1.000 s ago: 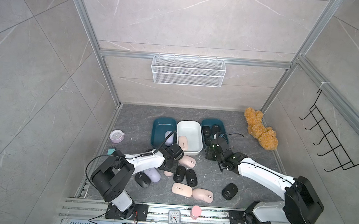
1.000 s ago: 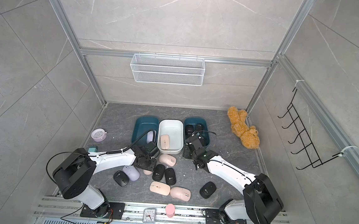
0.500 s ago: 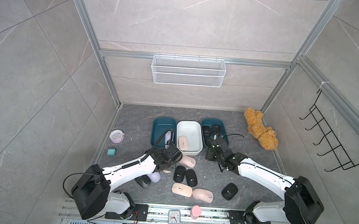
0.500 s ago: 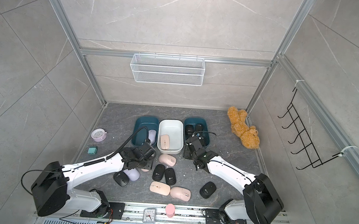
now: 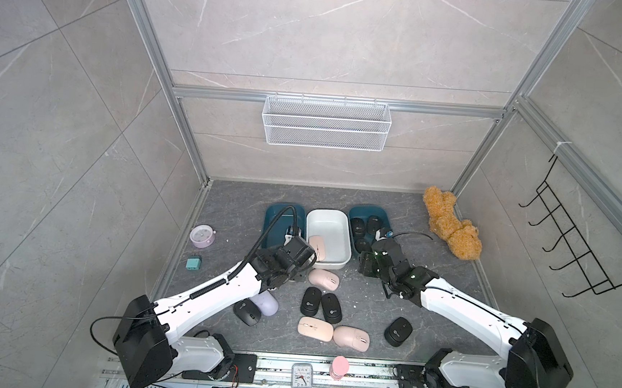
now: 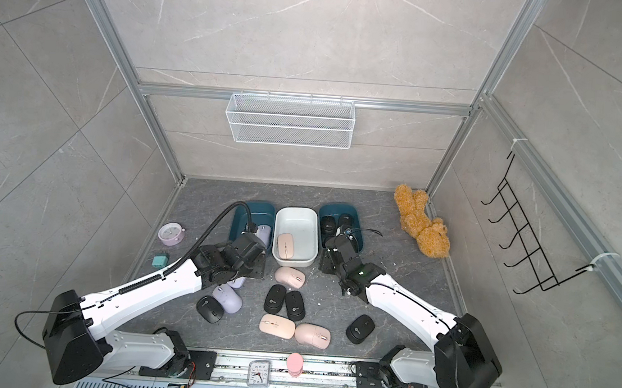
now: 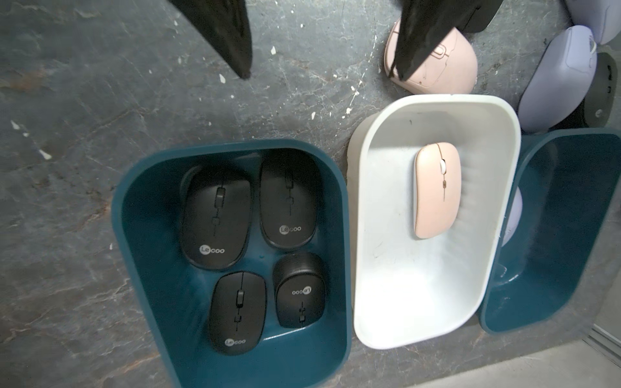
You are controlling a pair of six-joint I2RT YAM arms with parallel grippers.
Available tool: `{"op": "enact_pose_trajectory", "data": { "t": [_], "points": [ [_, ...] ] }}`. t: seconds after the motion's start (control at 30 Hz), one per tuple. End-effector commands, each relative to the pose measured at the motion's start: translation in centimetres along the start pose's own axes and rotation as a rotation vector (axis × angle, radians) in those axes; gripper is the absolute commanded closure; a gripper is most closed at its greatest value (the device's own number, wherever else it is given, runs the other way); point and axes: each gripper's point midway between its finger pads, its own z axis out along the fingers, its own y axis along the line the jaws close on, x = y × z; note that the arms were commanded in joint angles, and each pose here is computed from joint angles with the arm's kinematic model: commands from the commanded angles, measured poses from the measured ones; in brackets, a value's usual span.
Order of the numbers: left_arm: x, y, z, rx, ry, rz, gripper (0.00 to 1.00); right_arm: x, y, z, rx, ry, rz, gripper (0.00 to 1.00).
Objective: Place the mice by color into the storage box
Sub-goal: Pick up the mouse from the center of the board, then place the mouse in the storage box.
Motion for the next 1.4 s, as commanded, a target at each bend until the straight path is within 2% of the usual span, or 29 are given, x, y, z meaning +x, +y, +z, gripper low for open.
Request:
{"op": "enact_pose_trajectory", "data": {
  "t": [0.0, 0.37, 0.67, 0.93, 1.17, 1.37],
  "points": [
    [-4.2, -2.0, -0.3, 0.025, -0.1, 0.044, 0.56, -1.1, 0.0, -1.3, 0.007, -0.034, -0.014, 0.31],
    [-11.4, -8.0, 1.7, 0.118, -0.176, 0.132, 0.56, -1.5, -0.8, -2.5, 0.028, -0.057, -0.041, 0.3],
    [-15.1, -10.3, 4.3, 0.203, -0.183, 0.094, 0.56, -1.9, -1.5, -3.1, 0.048, -0.071, -0.067, 0.29],
    [-16.1, -10.8, 8.6, 0.219, -0.117, 0.062, 0.56, -1.1, -2.3, -2.7, 0.059, -0.067, -0.063, 0.29],
    [-14.9, -10.8, 12.3, 0.215, -0.046, 0.029, 0.56, -0.8, -2.8, -2.3, 0.073, -0.058, -0.061, 0.28],
    [-13.4, -10.9, 14.2, 0.209, 0.01, 0.013, 0.56, -0.6, -3.1, -2.0, 0.071, -0.047, -0.055, 0.28]
  ]
}}
